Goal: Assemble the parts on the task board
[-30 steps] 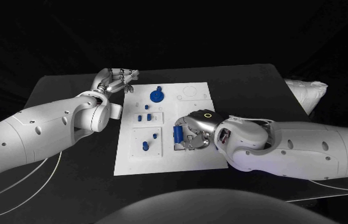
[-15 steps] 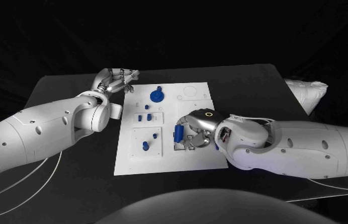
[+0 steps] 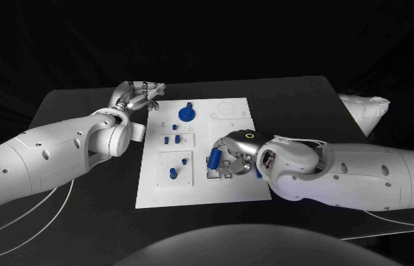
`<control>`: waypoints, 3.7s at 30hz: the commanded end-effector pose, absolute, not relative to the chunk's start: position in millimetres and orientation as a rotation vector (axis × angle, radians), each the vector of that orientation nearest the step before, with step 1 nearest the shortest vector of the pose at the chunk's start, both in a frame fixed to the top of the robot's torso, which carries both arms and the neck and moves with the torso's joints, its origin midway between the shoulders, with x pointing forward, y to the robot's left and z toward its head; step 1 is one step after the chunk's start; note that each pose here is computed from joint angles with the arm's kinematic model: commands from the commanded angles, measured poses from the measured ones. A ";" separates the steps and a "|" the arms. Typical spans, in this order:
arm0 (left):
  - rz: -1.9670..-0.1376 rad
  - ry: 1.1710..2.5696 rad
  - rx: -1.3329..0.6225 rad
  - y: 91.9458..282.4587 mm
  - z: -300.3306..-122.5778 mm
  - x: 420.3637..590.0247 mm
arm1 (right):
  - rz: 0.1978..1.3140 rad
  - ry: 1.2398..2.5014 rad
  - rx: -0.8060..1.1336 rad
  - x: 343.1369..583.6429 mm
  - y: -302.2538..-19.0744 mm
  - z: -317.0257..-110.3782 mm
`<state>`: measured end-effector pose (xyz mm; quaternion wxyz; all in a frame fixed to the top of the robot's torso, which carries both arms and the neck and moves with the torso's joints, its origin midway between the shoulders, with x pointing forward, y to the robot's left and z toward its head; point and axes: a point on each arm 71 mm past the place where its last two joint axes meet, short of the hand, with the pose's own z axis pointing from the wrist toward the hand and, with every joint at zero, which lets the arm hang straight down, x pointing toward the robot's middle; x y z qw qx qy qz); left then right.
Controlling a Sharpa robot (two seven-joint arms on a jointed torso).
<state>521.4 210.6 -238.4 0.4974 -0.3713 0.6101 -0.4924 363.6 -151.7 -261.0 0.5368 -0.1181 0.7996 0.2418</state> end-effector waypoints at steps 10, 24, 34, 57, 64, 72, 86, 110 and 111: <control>-1.209 1.481 -0.890 208.6 -237.8 520.9 | 0.574 1.924 -0.235 364.0 -156.5 -263.5; -1.210 1.482 -0.890 209.0 -237.9 520.9 | 0.577 1.903 -0.217 363.9 -157.2 -261.5; -1.210 1.483 -0.891 209.4 -237.9 520.8 | 0.567 1.867 -0.201 363.7 -158.9 -258.2; -1.209 1.484 -0.891 210.0 -238.0 520.7 | 0.572 1.859 -0.221 358.4 -156.6 -254.9; -1.208 1.484 -0.891 210.1 -238.0 520.7 | 0.599 1.822 -0.271 353.2 -152.0 -251.7; -1.209 1.484 -0.890 209.9 -238.0 520.8 | 0.637 1.796 -0.294 347.9 -148.6 -249.9; -1.210 1.485 -0.890 209.9 -238.2 520.8 | 0.687 1.770 -0.306 342.3 -144.4 -247.6; -1.211 1.488 -0.891 209.8 -238.9 520.5 | 0.720 1.773 -0.300 341.7 -140.7 -247.9; -1.211 1.488 -0.891 209.8 -238.9 520.4 | 0.726 1.767 -0.297 341.5 -140.7 -247.3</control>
